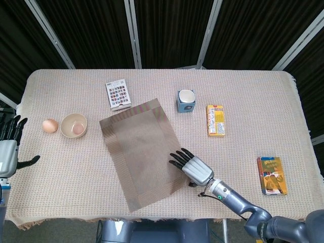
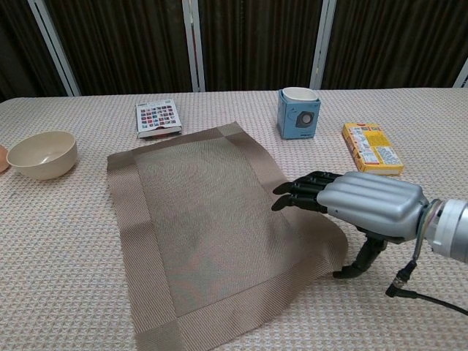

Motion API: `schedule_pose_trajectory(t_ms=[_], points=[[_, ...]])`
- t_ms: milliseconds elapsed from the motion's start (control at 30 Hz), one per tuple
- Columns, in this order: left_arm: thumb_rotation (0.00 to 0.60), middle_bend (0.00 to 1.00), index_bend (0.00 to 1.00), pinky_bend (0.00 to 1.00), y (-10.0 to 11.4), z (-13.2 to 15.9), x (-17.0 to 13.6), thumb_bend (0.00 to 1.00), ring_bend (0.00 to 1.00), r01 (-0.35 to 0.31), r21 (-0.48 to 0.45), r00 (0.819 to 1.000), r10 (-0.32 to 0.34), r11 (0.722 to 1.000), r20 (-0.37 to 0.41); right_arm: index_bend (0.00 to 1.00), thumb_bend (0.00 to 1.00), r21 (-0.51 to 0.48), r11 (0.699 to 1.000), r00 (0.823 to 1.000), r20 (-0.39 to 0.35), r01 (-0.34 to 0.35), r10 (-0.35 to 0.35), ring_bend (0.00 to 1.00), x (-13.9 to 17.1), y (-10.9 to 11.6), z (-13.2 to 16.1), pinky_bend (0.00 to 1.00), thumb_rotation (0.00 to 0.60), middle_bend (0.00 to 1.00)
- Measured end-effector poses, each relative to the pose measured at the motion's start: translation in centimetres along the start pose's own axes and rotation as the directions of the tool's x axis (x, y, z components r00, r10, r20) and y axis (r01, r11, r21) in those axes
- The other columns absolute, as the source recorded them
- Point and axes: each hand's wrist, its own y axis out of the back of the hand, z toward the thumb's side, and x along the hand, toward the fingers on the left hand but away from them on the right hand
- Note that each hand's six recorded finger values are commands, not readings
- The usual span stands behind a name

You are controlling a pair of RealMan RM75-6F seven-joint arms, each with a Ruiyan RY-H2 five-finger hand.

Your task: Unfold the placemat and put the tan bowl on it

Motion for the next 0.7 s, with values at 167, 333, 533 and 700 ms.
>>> schedule_pose_trajectory(t_ms=[167,333,533,700], points=[[0.6,0.0,0.0,0.0,-0.1,-0.1,0.0,0.0,0.0,0.004,0.0,1.0,-0.004,1.0,0.0,0.37,0.36,-0.021,0.999,1.0,-0.002,0.025,-0.026,0.0,-0.2,0.2,0.3,0.0,0.6,0.02],[0.6,0.0,0.0,0.0,-0.1,-0.1,0.0,0.0,0.0,0.006,0.0,1.0,-0.006,1.0,0.003,0.66,0.4,-0.035,0.997,0.997,-0.019,0.068,-0.068,0.0,-0.1,0.6,0.6,0.0,0.6,0.05],[0.6,0.0,0.0,0.0,-0.2,-0.1,-0.1,0.0,0.0,0.007,0.0,1.0,-0.007,1.0,0.003,0.79,0.4,-0.065,0.991,0.992,-0.052,0.115,-0.119,0.0,0.5,0.8,1.0,0.0,0.6,0.06],[0.6,0.0,0.0,0.0,-0.2,0.0,-0.1,0.0,0.0,0.009,0.0,1.0,-0.009,1.0,0.005,0.66,0.4,-0.057,0.988,0.986,-0.083,0.141,-0.146,0.0,1.3,0.7,1.2,0.0,0.6,0.06]])
